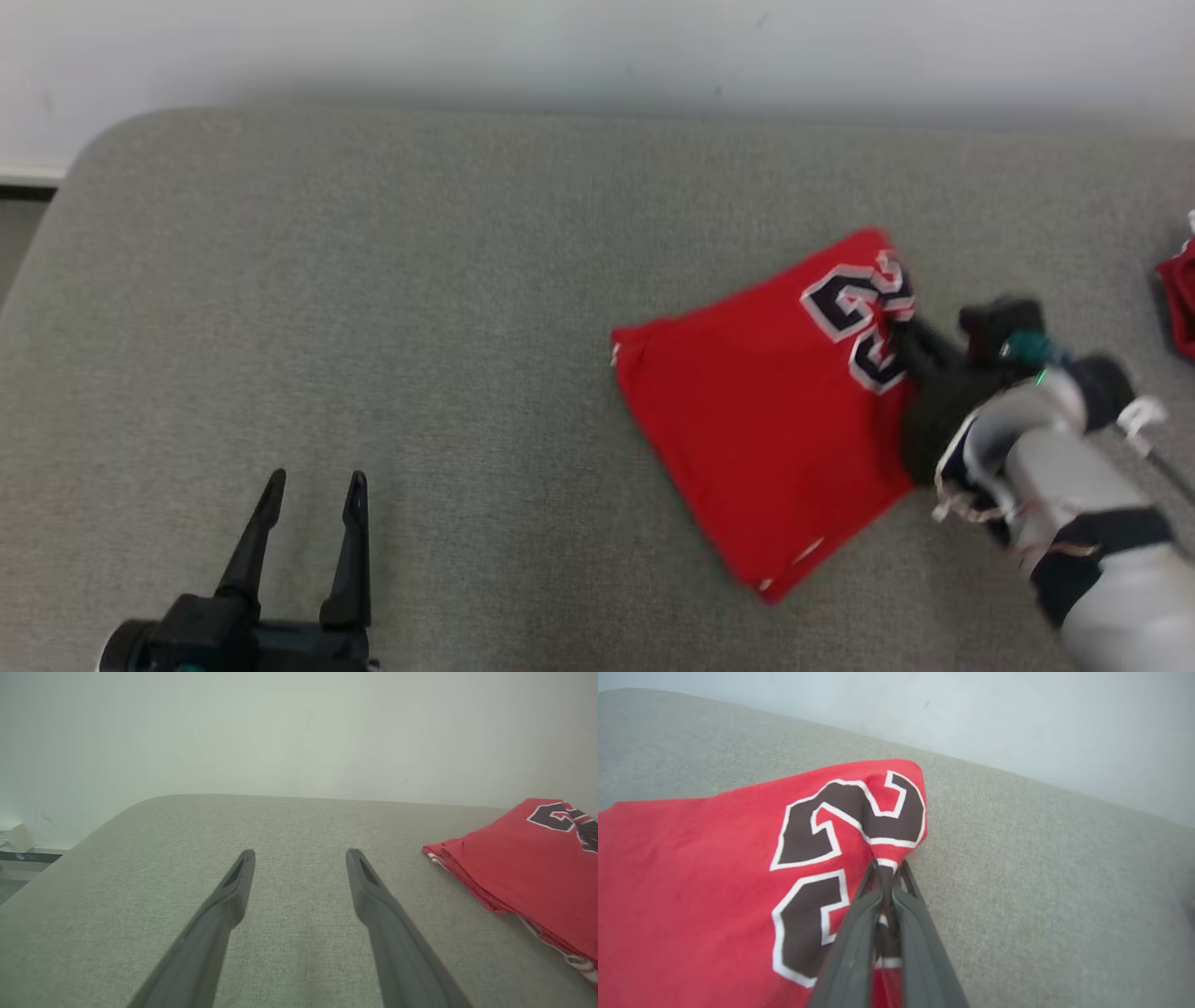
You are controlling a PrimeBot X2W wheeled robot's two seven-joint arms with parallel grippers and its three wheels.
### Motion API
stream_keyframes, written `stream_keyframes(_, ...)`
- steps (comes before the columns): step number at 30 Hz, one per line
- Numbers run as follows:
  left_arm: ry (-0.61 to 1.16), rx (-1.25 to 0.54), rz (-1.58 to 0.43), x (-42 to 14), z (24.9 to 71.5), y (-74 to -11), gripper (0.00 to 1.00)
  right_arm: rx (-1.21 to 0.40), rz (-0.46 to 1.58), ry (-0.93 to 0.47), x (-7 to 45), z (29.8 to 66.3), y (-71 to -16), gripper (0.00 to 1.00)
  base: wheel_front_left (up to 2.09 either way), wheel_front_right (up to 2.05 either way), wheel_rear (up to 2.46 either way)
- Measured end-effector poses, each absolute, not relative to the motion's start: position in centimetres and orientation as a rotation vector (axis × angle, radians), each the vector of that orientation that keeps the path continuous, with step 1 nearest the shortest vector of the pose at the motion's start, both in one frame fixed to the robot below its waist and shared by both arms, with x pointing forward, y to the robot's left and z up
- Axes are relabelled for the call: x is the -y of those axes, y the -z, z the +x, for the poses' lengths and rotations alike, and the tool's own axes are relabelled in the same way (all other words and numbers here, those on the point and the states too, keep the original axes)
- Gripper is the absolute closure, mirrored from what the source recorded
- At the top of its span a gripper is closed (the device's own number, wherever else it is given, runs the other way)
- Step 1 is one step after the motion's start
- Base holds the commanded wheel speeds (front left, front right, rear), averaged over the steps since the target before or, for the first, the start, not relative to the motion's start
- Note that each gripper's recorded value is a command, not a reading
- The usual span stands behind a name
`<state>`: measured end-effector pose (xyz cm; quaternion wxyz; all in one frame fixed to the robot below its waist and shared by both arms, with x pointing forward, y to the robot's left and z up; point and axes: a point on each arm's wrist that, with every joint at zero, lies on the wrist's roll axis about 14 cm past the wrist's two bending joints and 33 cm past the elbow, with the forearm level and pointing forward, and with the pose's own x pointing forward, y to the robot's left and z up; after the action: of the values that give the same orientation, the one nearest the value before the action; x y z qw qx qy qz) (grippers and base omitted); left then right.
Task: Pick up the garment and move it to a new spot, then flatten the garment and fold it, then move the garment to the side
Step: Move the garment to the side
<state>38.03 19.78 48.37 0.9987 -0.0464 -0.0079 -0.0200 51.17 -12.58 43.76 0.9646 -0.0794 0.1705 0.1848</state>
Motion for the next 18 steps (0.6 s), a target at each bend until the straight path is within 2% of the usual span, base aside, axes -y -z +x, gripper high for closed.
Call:
stream_keyframes(9, 0.112, -0.029, -0.07, -18.4, 42.3, -46.0, 0.0, -0.309, -0.315, -0.274, 20.4, 57.0, -46.3, 1.0, 0.0, 0.0, 0.0)
stream_keyframes(18, 0.208, -0.07, -0.049, -16.3, 45.2, -43.4, 0.0, -0.33, -0.436, -0.139, 28.9, 58.0, -48.6, 1.0, 0.0, 0.0, 0.0)
